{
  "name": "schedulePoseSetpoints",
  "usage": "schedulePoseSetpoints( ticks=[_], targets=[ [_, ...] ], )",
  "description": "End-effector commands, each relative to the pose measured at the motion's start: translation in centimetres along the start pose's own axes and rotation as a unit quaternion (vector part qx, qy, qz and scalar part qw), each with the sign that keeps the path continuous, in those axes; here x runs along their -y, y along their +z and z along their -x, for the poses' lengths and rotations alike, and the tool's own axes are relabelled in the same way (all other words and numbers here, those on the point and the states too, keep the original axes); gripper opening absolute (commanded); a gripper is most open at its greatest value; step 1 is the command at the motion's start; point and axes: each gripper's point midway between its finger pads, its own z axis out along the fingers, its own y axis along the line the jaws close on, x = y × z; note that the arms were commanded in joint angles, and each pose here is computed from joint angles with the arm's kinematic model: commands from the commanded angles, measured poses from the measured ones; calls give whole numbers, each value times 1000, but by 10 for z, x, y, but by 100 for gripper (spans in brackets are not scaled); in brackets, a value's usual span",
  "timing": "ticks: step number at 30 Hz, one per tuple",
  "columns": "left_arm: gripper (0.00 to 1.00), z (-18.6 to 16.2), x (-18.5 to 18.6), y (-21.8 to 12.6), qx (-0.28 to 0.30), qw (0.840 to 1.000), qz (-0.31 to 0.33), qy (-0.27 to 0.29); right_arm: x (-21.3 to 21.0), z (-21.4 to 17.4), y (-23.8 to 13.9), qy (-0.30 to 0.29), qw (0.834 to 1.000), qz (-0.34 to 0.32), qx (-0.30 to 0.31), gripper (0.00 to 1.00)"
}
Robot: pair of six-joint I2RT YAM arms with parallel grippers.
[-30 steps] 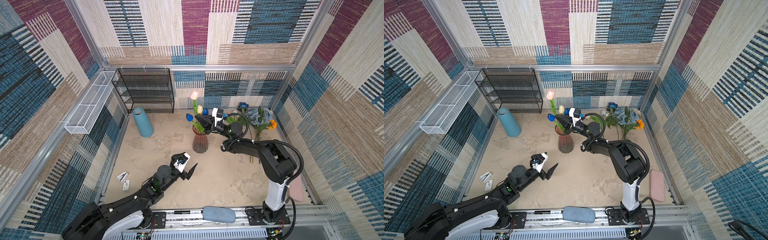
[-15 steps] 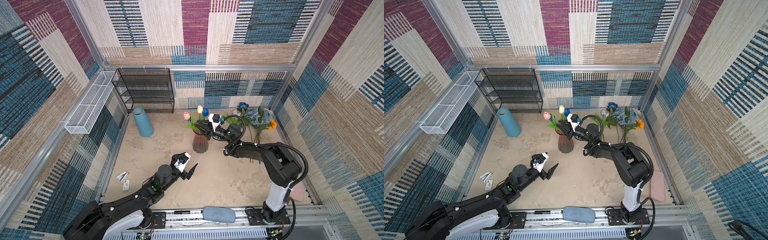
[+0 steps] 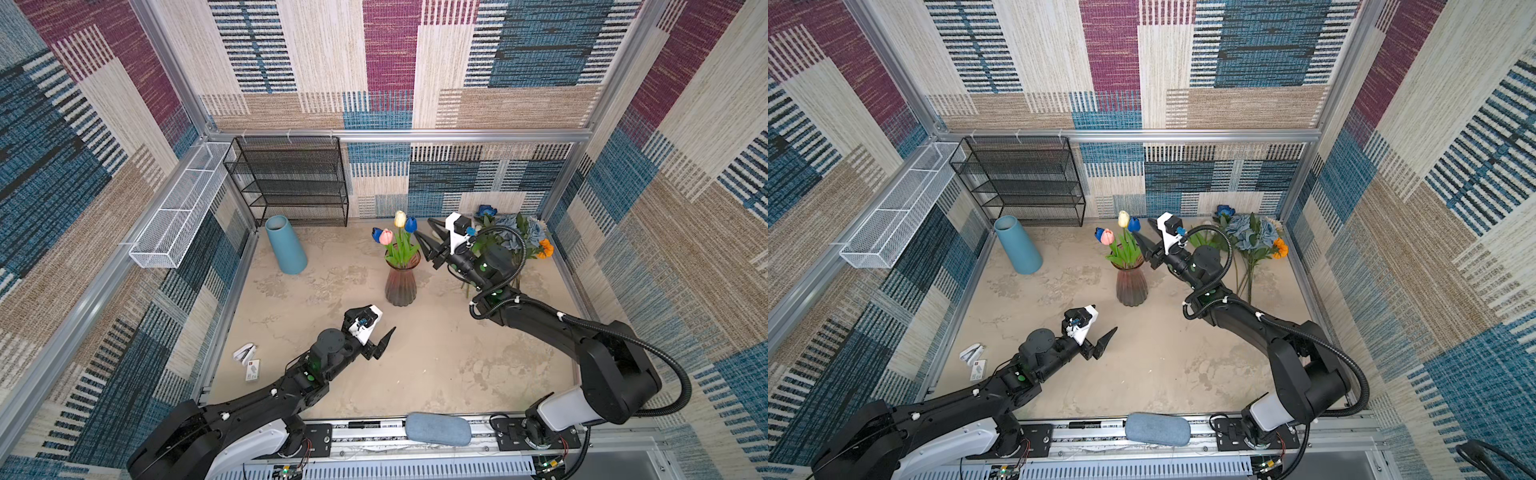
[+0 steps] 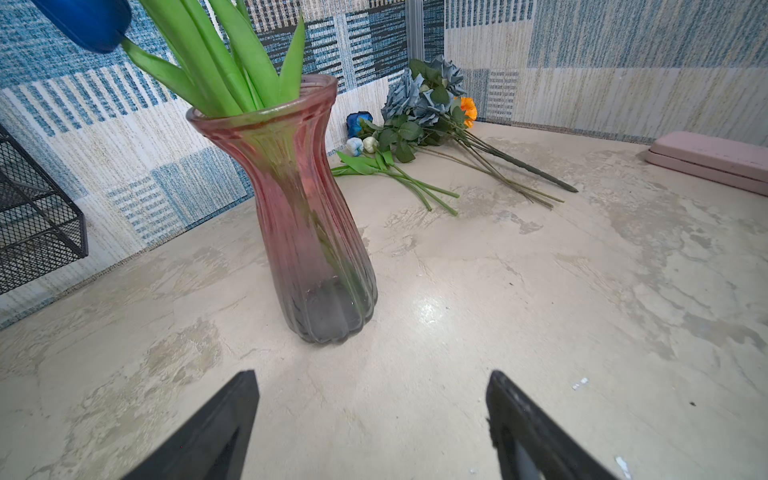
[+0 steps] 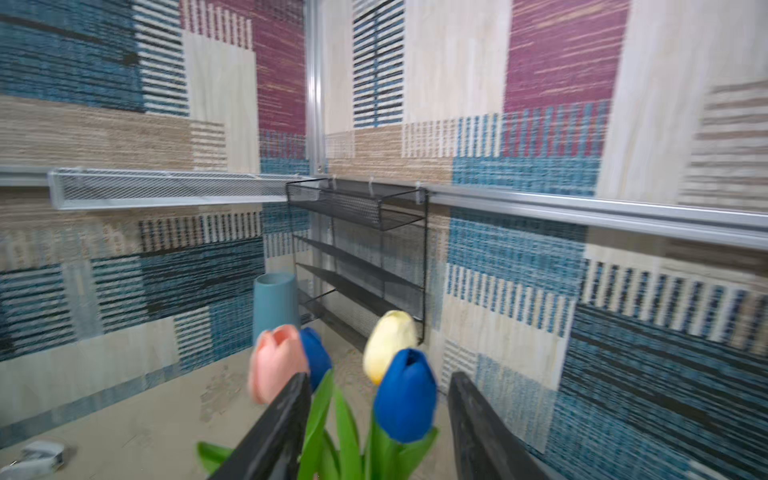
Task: Arrange the flowers into the vase
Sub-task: 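Open the right gripper and draw it back toward the tulip bunch, then lower the right gripper onto the bunch and close on a white tulip stem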
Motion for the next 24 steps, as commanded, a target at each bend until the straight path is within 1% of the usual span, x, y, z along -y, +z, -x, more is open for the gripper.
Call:
schedulePoseSetpoints(
  ticks=[1, 3, 4, 6, 7, 8, 10, 11, 14, 16, 19, 22, 24],
  targets=[
    [89, 8, -2, 0, 13, 1000, 5, 19, 64, -25, -7, 65, 990, -111, -58, 61],
    [89, 8, -2, 0, 12, 1000, 5, 17, 104, -51, -9, 106, 976, -156, -111, 59],
    [89, 8, -2, 0, 12, 1000, 5, 18, 124, -72, -9, 124, 965, -173, -151, 57],
    [89, 7, -3, 1, 11, 1000, 6, 18, 158, -115, -15, 155, 936, -210, -235, 54],
    [89, 8, -3, 1, 12, 1000, 6, 17, 170, -139, -18, 165, 920, -217, -281, 50],
    [89, 7, -2, 0, 11, 1000, 5, 16, 181, -163, -21, 170, 903, -222, -326, 44],
    [88, 8, -3, 0, 11, 1000, 6, 16, 195, -197, -29, 167, 874, -240, -388, 36],
    [89, 7, -4, 1, 11, 1000, 9, 18, 200, -210, -35, 160, 862, -253, -410, 35],
    [89, 7, -4, 2, 9, 1000, 9, 20, 211, -235, -47, 151, 832, -279, -455, 33],
    [89, 7, -3, 2, 9, 1000, 7, 19, 213, -251, -55, 149, 814, -284, -484, 33],
    [89, 7, -4, 3, 9, 1000, 11, 21, 217, -263, -59, 143, 798, -291, -509, 30],
    [89, 7, -3, 3, 10, 1000, 8, 19, 221, -273, -67, 134, 785, -302, -525, 29],
    [89, 6, -3, 3, 9, 1000, 6, 19, 222, -278, -69, 130, 781, -301, -532, 29]
  ],
)
